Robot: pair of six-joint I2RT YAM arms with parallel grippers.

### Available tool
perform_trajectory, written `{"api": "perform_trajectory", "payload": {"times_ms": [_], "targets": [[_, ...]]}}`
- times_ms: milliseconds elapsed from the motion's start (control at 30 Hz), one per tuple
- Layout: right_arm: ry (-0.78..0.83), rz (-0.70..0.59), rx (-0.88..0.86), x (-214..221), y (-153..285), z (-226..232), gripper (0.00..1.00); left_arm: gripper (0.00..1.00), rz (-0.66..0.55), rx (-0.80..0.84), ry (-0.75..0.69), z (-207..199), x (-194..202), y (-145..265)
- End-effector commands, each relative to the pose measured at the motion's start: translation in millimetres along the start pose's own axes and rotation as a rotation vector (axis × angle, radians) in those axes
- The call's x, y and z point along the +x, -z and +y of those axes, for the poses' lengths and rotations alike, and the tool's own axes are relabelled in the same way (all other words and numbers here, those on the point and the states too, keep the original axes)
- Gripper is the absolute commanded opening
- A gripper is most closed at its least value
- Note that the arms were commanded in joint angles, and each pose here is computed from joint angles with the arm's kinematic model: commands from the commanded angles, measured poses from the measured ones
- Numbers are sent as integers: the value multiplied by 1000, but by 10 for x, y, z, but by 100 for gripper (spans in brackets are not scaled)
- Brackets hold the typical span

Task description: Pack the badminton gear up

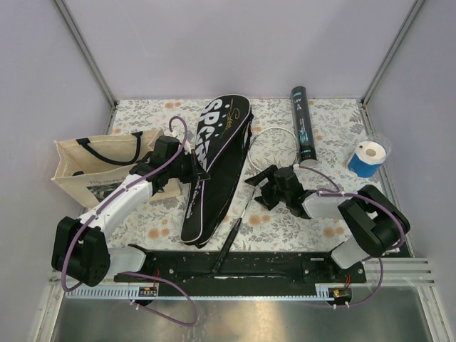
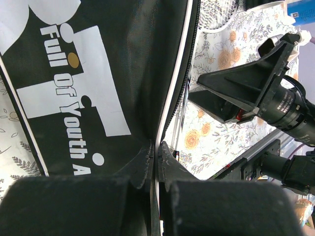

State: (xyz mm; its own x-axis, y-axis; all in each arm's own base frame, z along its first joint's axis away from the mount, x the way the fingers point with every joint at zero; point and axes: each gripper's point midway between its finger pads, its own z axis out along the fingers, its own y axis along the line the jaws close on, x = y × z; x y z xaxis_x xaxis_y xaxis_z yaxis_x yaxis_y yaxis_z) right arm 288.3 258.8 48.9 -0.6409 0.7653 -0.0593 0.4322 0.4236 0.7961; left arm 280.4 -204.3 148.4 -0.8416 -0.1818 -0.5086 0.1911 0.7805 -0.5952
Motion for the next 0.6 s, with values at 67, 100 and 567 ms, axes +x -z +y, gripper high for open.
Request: {"api": "perform_trajectory", "payload": {"times_ms": [67, 100, 567], "targets": [[-32, -57, -4, -73, -237, -84, 76, 0, -83, 75, -40, -202, -215, 99], [-42, -41, -15, -40, -273, -91, 78, 0, -82, 73, -37, -196, -217, 97], [-49, -52, -122, -26, -426, -106, 32, 0, -91, 68, -41, -194, -232, 116]]}}
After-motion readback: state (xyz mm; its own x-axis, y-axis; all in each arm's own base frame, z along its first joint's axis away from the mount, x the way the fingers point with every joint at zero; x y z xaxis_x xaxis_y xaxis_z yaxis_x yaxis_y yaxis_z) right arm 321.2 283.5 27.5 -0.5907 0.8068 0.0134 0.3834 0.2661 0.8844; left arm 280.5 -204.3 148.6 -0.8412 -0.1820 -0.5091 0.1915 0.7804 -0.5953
